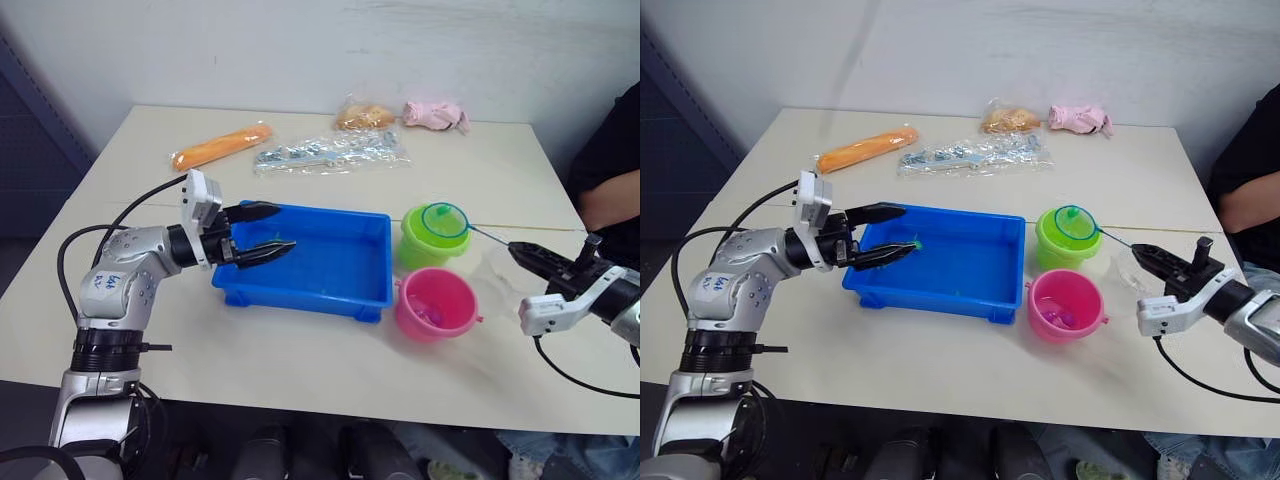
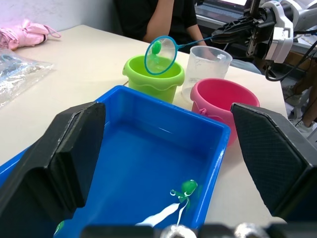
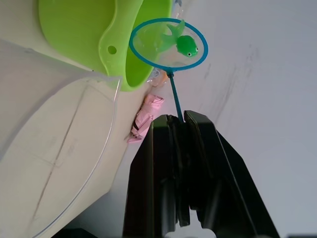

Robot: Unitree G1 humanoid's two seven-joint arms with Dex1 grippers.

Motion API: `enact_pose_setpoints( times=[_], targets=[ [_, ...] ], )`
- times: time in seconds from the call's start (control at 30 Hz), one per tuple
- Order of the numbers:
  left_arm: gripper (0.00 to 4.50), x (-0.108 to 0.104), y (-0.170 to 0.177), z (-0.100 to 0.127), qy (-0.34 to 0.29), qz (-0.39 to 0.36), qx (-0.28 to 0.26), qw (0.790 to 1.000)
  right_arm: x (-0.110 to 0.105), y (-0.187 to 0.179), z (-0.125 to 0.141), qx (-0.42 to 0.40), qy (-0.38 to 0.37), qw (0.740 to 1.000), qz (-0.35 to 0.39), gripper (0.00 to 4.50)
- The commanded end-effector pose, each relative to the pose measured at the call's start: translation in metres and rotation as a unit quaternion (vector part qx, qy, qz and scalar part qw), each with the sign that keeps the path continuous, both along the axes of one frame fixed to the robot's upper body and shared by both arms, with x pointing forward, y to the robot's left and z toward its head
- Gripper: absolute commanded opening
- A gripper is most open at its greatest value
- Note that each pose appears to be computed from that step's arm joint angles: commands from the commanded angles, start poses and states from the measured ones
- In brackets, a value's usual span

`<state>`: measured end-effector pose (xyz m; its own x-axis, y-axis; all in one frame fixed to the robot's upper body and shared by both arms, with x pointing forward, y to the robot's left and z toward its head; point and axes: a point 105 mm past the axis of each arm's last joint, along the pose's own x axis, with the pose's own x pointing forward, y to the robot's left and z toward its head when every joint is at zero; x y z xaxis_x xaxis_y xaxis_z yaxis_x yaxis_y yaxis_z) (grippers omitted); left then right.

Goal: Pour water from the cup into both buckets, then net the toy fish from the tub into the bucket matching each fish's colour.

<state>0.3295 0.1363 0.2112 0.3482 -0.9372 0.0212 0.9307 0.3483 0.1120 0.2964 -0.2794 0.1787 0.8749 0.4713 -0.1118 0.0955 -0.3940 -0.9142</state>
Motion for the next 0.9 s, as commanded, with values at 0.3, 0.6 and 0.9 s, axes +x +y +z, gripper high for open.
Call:
enact_pose_setpoints(
  times=[0.3, 0.6, 0.9],
  targets=[
    [4.36, 0.0, 0.0, 0.013, -0.025, -0.003, -0.012, 1.0, 0.007, 0.0, 0.014, -0.001, -0.033, 0.999, -0.004, 0.0],
    [4.36, 0.0, -0.001, 0.013, -0.027, -0.001, -0.014, 1.0, 0.005, 0.004, 0.002, 0.004, -0.009, 1.0, -0.003, 0.0],
    [4.36, -0.001, -0.001, 0.011, -0.028, 0.002, -0.016, 0.999, 0.006, 0.007, 0.01, 0.005, -0.028, 1.0, 0.007, 0.0]
  ],
)
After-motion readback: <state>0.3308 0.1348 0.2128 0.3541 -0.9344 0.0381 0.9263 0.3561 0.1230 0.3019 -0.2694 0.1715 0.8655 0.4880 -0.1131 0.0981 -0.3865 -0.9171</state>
